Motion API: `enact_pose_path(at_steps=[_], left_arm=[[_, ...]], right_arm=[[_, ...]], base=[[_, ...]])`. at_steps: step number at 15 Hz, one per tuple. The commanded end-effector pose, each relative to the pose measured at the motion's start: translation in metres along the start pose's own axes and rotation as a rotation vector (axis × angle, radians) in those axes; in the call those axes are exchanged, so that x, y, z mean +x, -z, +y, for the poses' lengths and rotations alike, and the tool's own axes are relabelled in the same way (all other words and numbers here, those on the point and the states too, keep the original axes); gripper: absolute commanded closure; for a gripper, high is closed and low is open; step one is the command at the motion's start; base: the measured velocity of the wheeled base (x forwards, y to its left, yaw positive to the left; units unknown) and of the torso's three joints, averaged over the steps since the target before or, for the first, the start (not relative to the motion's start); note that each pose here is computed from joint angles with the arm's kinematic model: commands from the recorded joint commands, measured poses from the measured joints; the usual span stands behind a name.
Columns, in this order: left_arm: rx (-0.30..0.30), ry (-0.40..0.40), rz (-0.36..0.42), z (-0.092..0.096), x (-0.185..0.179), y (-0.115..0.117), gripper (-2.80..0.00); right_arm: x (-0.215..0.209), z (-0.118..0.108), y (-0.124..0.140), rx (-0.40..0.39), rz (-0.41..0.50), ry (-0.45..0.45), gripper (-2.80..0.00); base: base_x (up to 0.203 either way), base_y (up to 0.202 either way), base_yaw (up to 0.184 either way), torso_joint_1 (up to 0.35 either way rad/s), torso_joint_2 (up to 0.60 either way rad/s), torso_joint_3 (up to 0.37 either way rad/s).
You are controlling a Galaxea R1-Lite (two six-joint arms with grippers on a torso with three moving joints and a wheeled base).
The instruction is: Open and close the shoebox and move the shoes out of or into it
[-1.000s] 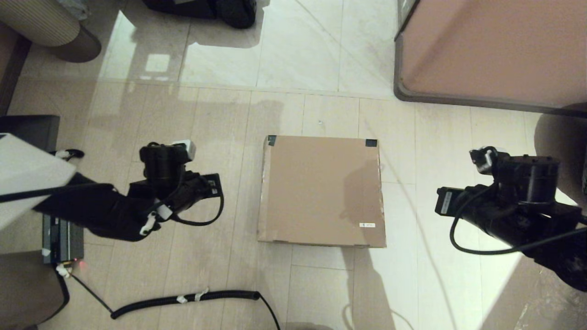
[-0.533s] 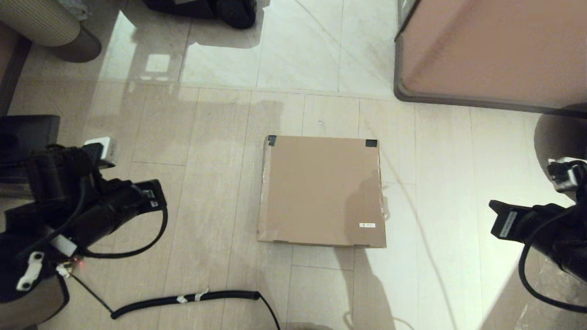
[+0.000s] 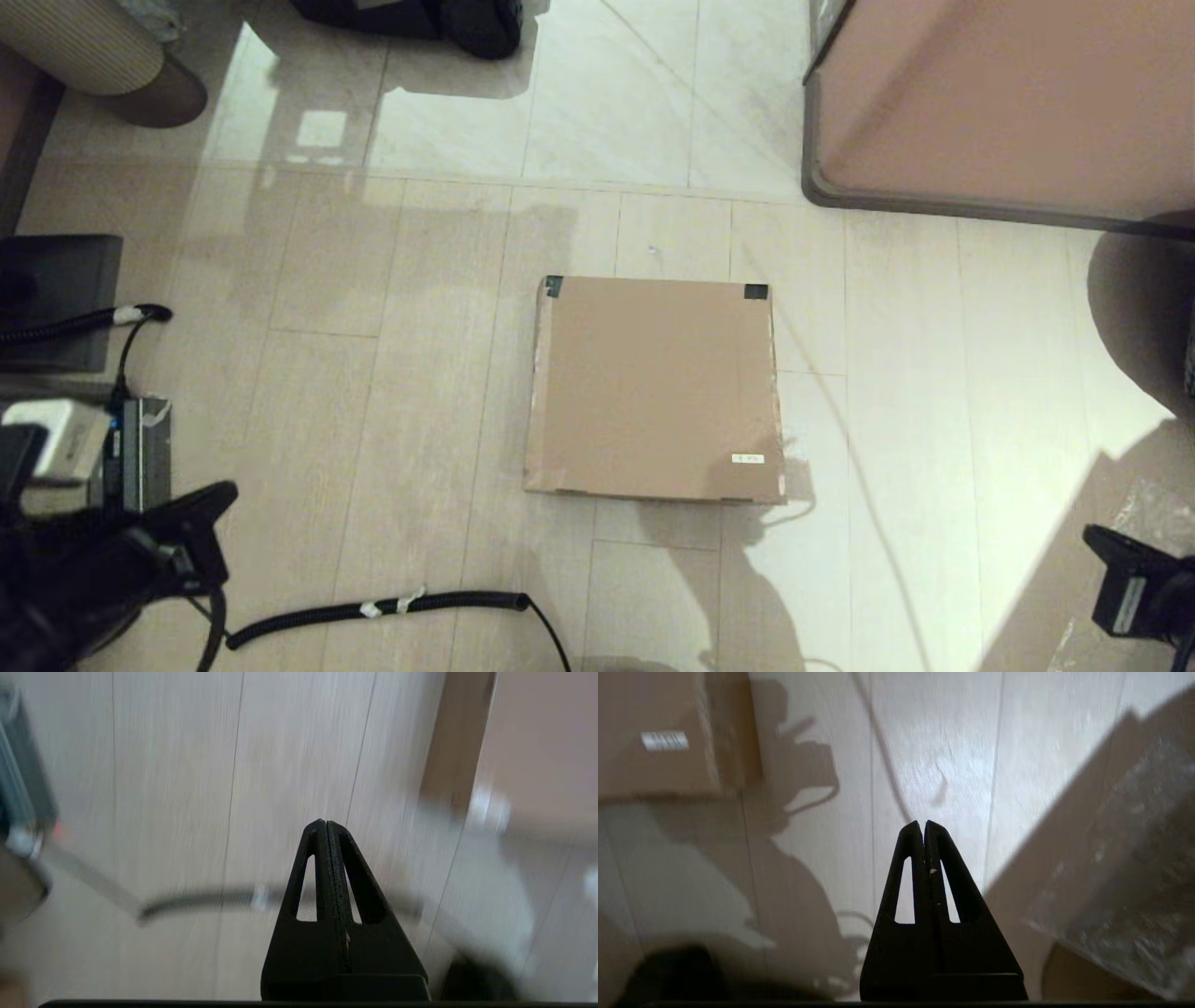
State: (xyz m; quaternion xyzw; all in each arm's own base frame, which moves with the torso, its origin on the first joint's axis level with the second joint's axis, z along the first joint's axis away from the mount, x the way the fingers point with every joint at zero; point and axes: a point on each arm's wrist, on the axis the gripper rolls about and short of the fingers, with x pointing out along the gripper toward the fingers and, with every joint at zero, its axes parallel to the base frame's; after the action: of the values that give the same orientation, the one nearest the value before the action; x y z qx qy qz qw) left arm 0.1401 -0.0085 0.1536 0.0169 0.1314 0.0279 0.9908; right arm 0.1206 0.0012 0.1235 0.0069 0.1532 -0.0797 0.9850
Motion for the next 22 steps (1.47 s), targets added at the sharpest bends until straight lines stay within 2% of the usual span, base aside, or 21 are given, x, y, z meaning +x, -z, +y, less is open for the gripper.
enact_pose_path(at_steps=[1, 3, 4, 6, 8, 9, 11, 14, 17, 19, 22], left_arm=[[0.009, 0.001, -0.017, 0.005, -0.038, 0.033, 0.0], [0.016, 0.002, -0.009, 0.009, -0.063, 0.054, 0.0], [0.02, 0.003, -0.012, 0.01, -0.076, 0.062, 0.0], [0.029, 0.017, -0.006, 0.014, -0.102, 0.08, 0.0], [0.053, 0.069, 0.096, 0.015, -0.119, 0.101, 0.0], [0.064, 0.094, 0.107, 0.015, -0.122, 0.106, 0.0], [0.052, 0.118, 0.067, 0.014, -0.121, 0.104, 0.0], [0.052, 0.131, 0.165, 0.014, -0.121, 0.107, 0.0], [0.039, 0.089, 0.223, 0.013, -0.117, 0.106, 0.0], [0.037, 0.087, 0.172, 0.013, -0.121, 0.107, 0.0], [0.056, 0.113, 0.041, 0.013, -0.13, 0.111, 0.0]], right_arm=[[-0.031, -0.007, 0.018, -0.005, -0.007, -0.004, 0.0], [-0.055, -0.012, 0.038, -0.032, 0.057, -0.042, 0.0], [-0.069, -0.015, 0.048, -0.045, 0.056, -0.087, 0.0], [-0.091, -0.018, 0.068, -0.087, 0.131, -0.165, 0.0], [-0.105, -0.021, 0.076, -0.1, 0.088, -0.213, 0.0], [-0.109, -0.022, 0.078, -0.097, 0.061, -0.221, 0.0], [-0.114, -0.022, 0.08, -0.057, 0.025, -0.208, 0.0], [-0.113, -0.022, 0.08, -0.062, 0.034, -0.213, 0.0], [-0.113, -0.022, 0.08, -0.079, 0.036, -0.218, 0.0], [-0.111, -0.022, 0.079, -0.083, 0.064, -0.224, 0.0], [-0.109, -0.021, 0.078, -0.098, 0.09, -0.258, 0.0]], base=[[0.0, 0.0, 0.0, 0.0, 0.0, 0.0], [0.0, 0.0, 0.0, 0.0, 0.0, 0.0], [0.0, 0.0, 0.0, 0.0, 0.0, 0.0], [0.0, 0.0, 0.0, 0.0, 0.0, 0.0], [0.0, 0.0, 0.0, 0.0, 0.0, 0.0], [0.0, 0.0, 0.0, 0.0, 0.0, 0.0], [0.0, 0.0, 0.0, 0.0, 0.0, 0.0], [0.0, 0.0, 0.0, 0.0, 0.0, 0.0], [0.0, 0.0, 0.0, 0.0, 0.0, 0.0], [0.0, 0.0, 0.0, 0.0, 0.0, 0.0], [0.0, 0.0, 0.0, 0.0, 0.0, 0.0]])
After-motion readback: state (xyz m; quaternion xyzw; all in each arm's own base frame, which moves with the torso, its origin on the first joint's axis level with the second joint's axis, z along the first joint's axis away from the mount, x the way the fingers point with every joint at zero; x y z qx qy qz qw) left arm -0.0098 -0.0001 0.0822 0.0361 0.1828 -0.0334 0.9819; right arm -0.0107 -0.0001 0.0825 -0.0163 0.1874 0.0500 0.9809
